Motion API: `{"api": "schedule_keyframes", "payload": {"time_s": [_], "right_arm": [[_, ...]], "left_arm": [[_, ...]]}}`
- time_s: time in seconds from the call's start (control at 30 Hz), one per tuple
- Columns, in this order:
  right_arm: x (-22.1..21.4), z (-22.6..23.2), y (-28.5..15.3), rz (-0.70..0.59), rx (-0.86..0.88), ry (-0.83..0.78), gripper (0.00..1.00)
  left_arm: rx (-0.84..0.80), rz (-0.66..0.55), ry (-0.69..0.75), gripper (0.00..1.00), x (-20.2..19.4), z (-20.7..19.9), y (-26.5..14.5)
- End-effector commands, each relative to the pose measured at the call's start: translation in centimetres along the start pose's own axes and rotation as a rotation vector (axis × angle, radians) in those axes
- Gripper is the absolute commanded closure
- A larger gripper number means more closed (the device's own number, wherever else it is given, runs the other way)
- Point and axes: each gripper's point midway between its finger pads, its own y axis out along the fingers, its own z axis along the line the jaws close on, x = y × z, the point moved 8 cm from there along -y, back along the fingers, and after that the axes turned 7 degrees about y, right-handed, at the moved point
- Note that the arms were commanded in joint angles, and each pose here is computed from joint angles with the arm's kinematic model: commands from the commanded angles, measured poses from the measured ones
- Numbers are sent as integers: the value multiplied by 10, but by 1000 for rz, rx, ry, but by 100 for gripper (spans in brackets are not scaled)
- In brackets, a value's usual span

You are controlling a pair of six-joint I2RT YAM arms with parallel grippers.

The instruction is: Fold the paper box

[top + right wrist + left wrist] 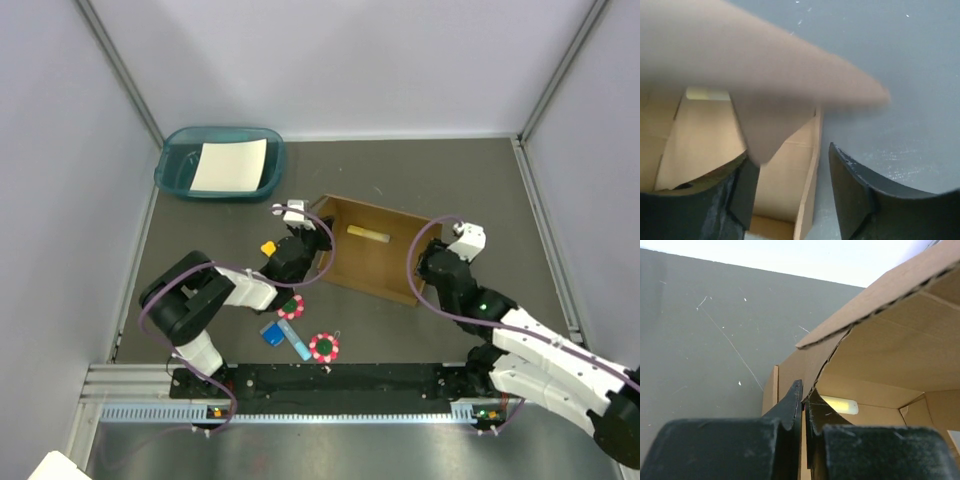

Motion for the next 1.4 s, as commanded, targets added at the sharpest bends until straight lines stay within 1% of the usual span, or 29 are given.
{"api": "schedule_keyframes", "payload": {"time_s": [0.0,0.1,0.23,0.33,0.37,0.4,0.47,0.57,0.63,0.67,0.7,0.73,0.8,0.87,0.93,1.03,1.07,1.17,1.23,1.27,1.37], "right_arm": [[18,3,-23,3,117,-16,40],[32,4,-36,-23,172,-24,36],[53,3,-57,-69,264,-18,34],[69,6,-75,-118,395,-15,33],[79,7,-86,-161,475,-13,33],[84,8,-92,-184,509,-10,33],[104,7,-110,-269,590,7,33],[131,7,-129,-353,619,34,33],[150,16,-136,-379,627,43,33],[156,20,-135,-383,604,44,33],[158,29,-128,-358,579,22,34],[171,37,-132,-374,583,26,34],[180,47,-126,-378,542,12,34],[187,70,-110,-351,503,-52,34],[185,95,-90,-287,478,-126,34],[174,118,-68,-215,475,-204,34],[160,126,-53,-166,459,-236,34],[132,131,-33,-74,448,-262,34],[110,125,-23,-16,441,-274,35],[103,123,-21,2,440,-260,35],[78,109,-15,46,423,-249,36]], "left_arm": [[76,110,124,100,-28,14,-13],[96,108,139,100,-28,16,-13],[115,111,151,100,-31,18,-13],[125,114,151,100,-33,19,-14],[127,114,154,100,-34,18,-13],[129,115,155,100,-34,18,-14],[133,114,163,100,-34,19,-14],[132,113,167,100,-34,19,-15],[129,113,171,100,-33,18,-17],[128,109,169,100,-31,18,-17],[126,109,173,100,-31,18,-19],[126,110,179,100,-31,18,-20],[125,110,184,100,-31,19,-21],[121,110,183,100,-30,18,-23],[116,112,185,99,-31,18,-25],[112,115,192,97,-30,18,-29],[104,109,193,96,-28,15,-30],[94,109,202,94,-23,15,-35],[91,135,224,90,-25,16,-43],[90,122,216,88,-19,13,-47],[108,142,202,85,-11,13,-62]]}}
